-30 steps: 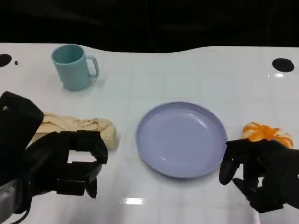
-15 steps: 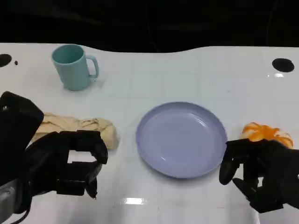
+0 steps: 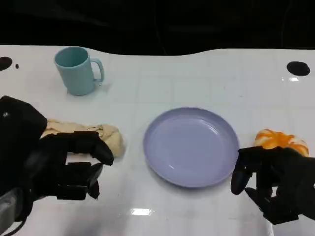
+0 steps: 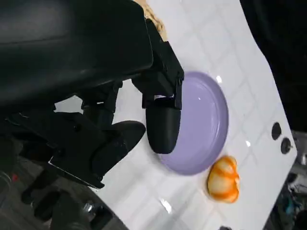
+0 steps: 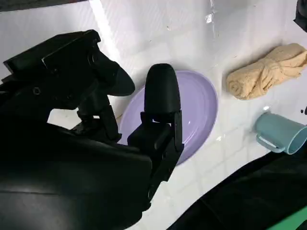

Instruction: Grasp the towel on the left side of the plate with the left hand and place it into the plate.

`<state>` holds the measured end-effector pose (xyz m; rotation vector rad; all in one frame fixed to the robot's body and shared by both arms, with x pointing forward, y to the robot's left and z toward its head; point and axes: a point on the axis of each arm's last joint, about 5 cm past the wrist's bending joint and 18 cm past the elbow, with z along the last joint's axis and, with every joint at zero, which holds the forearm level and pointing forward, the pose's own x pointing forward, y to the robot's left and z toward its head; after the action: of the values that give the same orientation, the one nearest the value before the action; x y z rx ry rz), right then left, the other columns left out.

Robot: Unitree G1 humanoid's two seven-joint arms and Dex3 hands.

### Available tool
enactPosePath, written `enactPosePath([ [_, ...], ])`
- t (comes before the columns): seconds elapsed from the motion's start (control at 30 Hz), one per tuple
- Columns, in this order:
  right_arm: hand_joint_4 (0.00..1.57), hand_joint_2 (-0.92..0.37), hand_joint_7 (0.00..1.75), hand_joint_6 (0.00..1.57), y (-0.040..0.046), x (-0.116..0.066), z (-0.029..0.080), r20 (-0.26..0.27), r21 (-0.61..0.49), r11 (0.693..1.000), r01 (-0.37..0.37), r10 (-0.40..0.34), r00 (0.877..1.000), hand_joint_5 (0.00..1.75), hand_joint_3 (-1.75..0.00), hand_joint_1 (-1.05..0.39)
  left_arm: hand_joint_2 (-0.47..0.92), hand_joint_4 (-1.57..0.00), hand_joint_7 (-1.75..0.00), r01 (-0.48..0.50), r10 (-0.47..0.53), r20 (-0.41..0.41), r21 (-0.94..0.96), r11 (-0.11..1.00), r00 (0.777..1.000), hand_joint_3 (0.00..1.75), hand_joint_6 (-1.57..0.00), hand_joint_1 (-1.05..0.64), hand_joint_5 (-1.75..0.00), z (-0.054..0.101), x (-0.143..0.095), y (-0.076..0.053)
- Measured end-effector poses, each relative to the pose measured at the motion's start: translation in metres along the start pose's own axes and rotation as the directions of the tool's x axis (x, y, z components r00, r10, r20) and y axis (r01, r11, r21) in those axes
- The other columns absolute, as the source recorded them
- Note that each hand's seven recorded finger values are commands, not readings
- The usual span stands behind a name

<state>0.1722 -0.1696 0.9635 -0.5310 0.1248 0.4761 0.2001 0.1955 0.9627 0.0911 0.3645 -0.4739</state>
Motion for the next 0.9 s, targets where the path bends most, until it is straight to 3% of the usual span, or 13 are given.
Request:
enactPosePath([
  [0.07,0.73,-0.55,1.41,0.7,0.0,0.0,0.0,0.0,0.0,1.0,0.0,0.0,1.0,1.74,-1.1,-0.01,0.66,-0.51,-0.75,-0.027,0.026,0.032,0.032,0.999,0.999,0.92,-0.55,-0.09,-1.35,-0.002,-0.001,-0.002],
  [0.13,0.73,-0.55,1.41,0.71,0.0,0.0,0.0,0.0,0.0,1.0,0.0,0.0,1.0,1.75,-1.1,-0.01,0.77,-0.45,-0.51,-0.057,0.052,0.063,0.079,0.995,0.997,0.7,-0.56,-0.12,-1.13,-0.004,-0.001,-0.004],
  [0.3,0.73,-0.55,1.41,0.71,0.0,0.0,0.0,0.001,0.0,1.0,0.0,0.0,1.0,1.75,-1.1,-0.01,0.91,-0.33,-0.24,-0.136,0.108,0.148,0.196,0.971,0.983,0.37,-0.48,-0.2,-0.9,-0.007,-0.002,-0.007],
  [0.47,0.73,-0.55,1.41,0.71,0.0004,0.0,0.0,0.004,-0.001,1.0,-0.002,0.002,1.0,1.75,-1.11,-0.01,0.92,-0.24,-0.12,-0.208,0.135,0.246,0.304,0.93,0.96,0.22,-0.41,-0.22,-0.77,-0.013,-0.002,-0.007],
  [0.63,0.73,-0.55,1.4,0.71,0.0013,0.001,0.001,0.007,0.003,1.0,-0.005,0.005,1.0,1.75,-1.1,-0.02,0.92,-0.04,-0.03,-0.297,0.162,0.319,0.441,0.847,0.934,0.12,-0.3,-0.27,-0.66,-0.017,0.001,-0.008],
  [0.9,0.73,-0.55,1.41,0.71,0.0043,0.002,0.004,-0.001,0.002,1.0,-0.018,0.018,1.0,1.75,-1.09,-0.01,0.92,0.0,0.0,-0.334,0.175,0.291,0.698,0.634,0.941,0.04,-0.18,-0.39,-0.41,-0.019,0.004,-0.005],
])
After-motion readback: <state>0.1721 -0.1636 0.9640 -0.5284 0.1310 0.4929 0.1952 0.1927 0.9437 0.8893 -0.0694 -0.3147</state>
